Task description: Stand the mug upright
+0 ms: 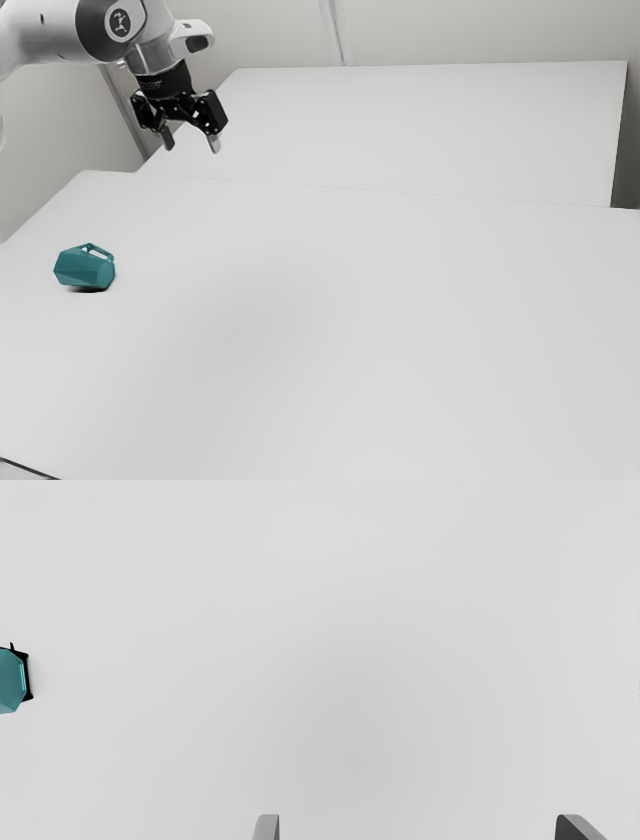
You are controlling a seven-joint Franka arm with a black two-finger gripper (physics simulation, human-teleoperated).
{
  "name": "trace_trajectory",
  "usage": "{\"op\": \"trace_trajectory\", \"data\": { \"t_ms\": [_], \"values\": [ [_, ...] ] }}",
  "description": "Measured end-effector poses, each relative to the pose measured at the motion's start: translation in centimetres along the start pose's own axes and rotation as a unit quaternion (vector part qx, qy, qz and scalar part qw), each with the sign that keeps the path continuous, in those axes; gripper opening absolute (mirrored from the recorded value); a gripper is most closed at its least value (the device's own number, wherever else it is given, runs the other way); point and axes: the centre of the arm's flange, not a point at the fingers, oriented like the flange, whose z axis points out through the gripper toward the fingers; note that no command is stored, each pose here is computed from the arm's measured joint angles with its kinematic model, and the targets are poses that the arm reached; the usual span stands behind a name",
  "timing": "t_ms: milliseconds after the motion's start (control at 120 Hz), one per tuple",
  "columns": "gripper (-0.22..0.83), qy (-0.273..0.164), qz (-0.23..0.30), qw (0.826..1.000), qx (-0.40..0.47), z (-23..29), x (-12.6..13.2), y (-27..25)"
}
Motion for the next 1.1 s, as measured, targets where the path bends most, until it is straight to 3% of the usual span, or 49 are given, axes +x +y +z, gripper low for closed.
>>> {"op": "trace_trajectory", "data": {
  "t_ms": [517,633,900,1100],
  "values": [
    [0.62,0.019,0.001,1.0,0.003,-0.6,-0.3,0.0],
    [0.62,0.0,-0.011,1.0,0.0,1.5,-0.1,-0.9],
    [0.62,-0.026,-0.09,0.995,-0.036,6.9,0.6,-10.4],
    [0.62,-0.027,-0.1,0.992,-0.069,9.9,0.5,-16.9]
  ]
}}
